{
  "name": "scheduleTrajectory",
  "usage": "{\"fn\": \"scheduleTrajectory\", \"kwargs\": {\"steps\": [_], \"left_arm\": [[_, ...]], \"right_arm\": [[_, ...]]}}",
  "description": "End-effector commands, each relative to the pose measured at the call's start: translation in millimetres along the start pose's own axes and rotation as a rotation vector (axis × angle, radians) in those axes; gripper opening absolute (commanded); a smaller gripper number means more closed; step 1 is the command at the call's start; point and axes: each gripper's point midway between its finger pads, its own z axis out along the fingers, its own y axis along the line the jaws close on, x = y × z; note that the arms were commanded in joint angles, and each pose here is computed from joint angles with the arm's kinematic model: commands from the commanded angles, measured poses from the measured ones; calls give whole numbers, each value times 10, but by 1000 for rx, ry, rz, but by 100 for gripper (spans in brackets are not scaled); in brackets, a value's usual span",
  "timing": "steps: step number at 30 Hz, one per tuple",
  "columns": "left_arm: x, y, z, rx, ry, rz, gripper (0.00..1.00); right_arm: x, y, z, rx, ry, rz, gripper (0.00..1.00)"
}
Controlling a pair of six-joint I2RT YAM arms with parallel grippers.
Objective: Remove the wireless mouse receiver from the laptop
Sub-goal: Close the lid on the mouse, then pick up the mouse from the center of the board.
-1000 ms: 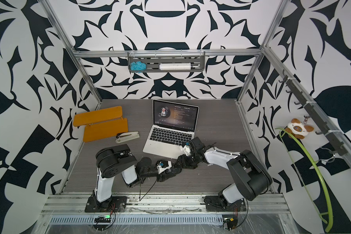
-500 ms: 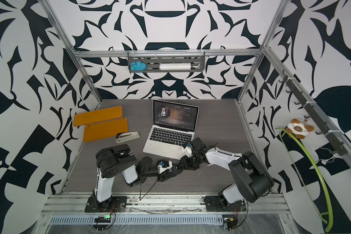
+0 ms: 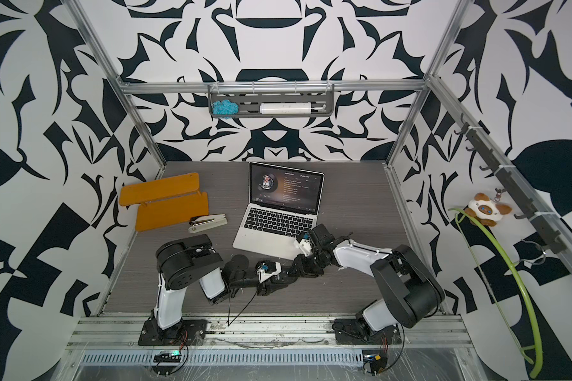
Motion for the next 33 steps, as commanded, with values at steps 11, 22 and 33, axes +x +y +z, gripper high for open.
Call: {"fn": "scheduleTrajectory", "kwargs": {"steps": [11,22,33], "left_arm": [[951,-316,-181,83,349,-139,43],[958,-311,-190,75,347,-143,41],[945,-321,-179,83,340,-151,37]], "right_arm": [[221,-199,323,119,113,-9,49],[133,-116,210,60,56,15,100],[133,-232,33,36,30,98,84]]}}
